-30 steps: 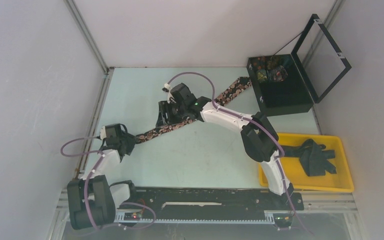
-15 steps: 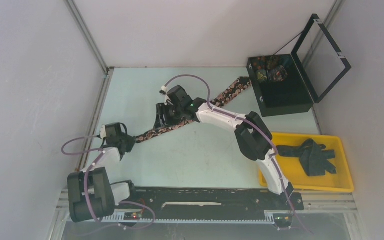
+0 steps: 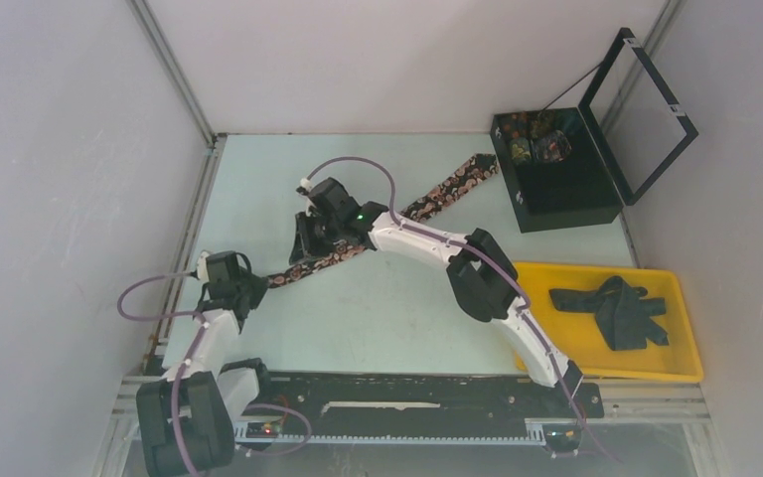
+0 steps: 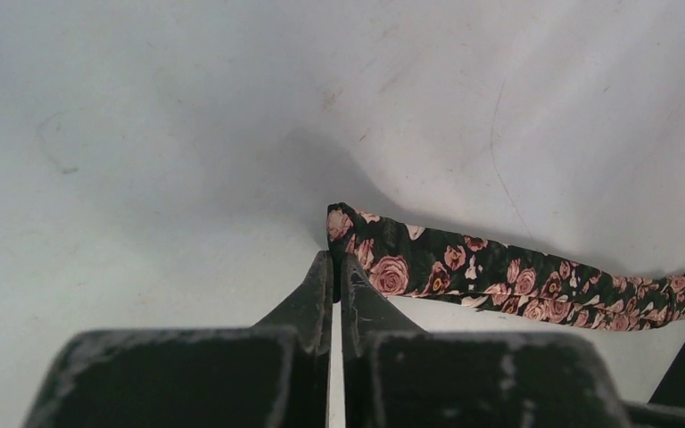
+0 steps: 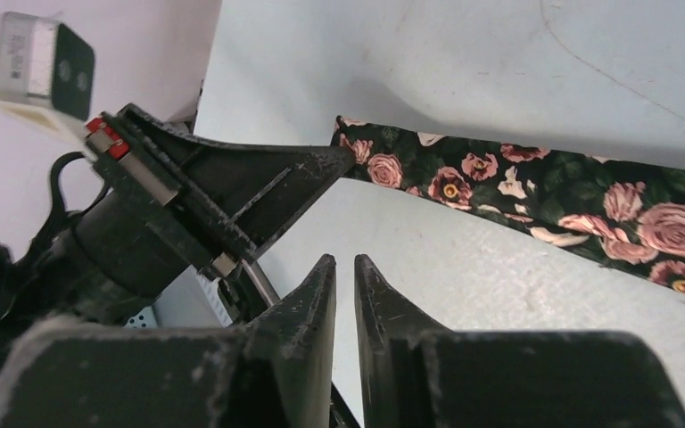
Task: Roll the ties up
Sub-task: Roll the tie at the center of the board.
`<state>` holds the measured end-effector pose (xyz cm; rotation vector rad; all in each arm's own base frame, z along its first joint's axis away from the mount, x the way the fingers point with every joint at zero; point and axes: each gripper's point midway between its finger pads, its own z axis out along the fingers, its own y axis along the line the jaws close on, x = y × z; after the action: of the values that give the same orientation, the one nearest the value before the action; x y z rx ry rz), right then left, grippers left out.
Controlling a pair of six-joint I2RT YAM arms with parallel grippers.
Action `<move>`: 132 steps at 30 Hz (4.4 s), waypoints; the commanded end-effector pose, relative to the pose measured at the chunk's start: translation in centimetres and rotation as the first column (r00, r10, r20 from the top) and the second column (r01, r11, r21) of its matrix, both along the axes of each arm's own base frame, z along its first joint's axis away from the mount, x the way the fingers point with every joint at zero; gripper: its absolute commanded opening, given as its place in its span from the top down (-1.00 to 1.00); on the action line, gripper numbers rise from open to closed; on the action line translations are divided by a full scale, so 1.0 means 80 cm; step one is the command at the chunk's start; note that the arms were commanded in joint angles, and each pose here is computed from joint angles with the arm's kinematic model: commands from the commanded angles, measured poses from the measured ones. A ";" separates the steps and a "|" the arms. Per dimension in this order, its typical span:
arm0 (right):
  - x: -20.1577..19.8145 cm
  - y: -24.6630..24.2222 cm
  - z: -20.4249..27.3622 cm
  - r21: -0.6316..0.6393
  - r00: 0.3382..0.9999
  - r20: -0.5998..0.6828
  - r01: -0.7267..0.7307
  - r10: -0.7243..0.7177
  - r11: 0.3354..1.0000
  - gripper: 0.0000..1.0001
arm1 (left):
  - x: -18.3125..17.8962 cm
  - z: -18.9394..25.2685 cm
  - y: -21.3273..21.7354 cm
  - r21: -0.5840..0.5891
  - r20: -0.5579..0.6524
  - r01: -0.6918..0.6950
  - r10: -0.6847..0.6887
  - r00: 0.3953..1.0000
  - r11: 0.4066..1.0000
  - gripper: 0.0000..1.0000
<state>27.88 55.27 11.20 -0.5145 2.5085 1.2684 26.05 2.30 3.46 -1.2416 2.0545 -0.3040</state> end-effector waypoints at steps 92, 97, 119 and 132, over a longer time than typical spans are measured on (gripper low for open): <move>-0.053 0.029 -0.070 -0.052 0.994 -0.088 -0.064 0.059 0.997 1.00 | -0.029 0.060 -0.044 0.042 0.029 0.148 -0.149 0.988 0.988 1.00; -0.072 0.032 -0.080 -0.080 0.993 -0.099 -0.076 0.068 0.994 1.00 | -0.030 0.064 -0.043 0.052 0.032 0.146 -0.148 0.988 0.988 1.00; -0.051 0.034 -0.077 -0.068 0.996 -0.072 -0.061 0.056 0.996 1.00 | -0.041 0.064 -0.039 0.072 0.016 0.150 -0.151 0.988 0.986 1.00; -0.073 0.045 -0.085 -0.057 0.992 -0.094 -0.089 0.084 0.994 1.00 | -0.038 0.070 -0.040 0.071 0.027 0.154 -0.156 0.987 0.985 1.00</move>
<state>22.56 57.76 2.15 -0.5700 2.6949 1.2378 22.07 -1.08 6.94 -1.0825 2.1624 -0.3140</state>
